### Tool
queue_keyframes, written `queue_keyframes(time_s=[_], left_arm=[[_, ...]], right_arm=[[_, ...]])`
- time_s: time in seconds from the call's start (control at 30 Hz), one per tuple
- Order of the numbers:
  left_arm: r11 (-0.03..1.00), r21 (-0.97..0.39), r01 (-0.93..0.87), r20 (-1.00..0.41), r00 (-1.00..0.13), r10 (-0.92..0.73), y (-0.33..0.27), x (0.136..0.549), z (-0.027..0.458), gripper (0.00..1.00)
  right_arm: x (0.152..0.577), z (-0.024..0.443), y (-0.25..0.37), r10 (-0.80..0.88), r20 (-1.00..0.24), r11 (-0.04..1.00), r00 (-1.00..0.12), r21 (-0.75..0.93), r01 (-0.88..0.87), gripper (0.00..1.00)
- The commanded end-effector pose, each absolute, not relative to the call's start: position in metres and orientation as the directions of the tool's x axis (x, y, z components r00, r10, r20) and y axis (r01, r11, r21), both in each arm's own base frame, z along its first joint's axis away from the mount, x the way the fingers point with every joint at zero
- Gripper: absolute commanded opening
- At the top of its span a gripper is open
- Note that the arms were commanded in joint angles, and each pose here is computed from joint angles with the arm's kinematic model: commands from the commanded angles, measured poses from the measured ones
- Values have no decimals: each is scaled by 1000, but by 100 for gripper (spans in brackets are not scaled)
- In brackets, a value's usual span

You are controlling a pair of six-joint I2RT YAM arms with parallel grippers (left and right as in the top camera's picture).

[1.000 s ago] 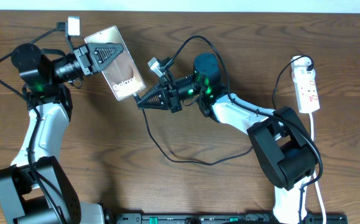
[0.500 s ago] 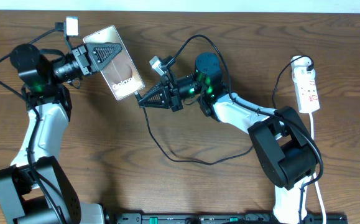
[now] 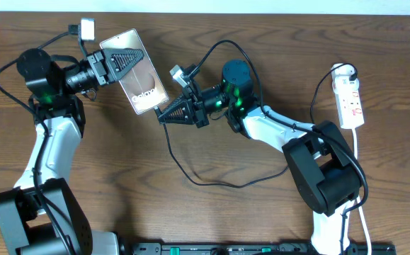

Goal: Plug charger to phone and switch on socket

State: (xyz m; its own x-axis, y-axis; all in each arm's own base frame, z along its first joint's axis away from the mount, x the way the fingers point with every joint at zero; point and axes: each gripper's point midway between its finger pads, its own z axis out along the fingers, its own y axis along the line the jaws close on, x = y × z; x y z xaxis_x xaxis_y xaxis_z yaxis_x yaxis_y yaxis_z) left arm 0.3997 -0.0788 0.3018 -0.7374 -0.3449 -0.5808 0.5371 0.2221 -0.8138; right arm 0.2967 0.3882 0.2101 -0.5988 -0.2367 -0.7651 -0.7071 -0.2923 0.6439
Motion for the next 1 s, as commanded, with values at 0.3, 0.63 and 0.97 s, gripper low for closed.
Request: queue_keyframes(time_s=[0.3,0.63,0.97], left_arm=[[225,-752,620,-659,-694,-289,-86,390,313,7],[213,-760,614,-649,-708,-278,-90,388,311,7],[199,-761,617,-648,-714,-263,-98,386,311,7]], right_arm=[[302,216,389,-206,-786,-282,-583,619,-734,1],[302,216,389,-207,-786,-282,-583,619,-733,1],[302,216,389,-207,-786,-282,-583,619,-733,1]])
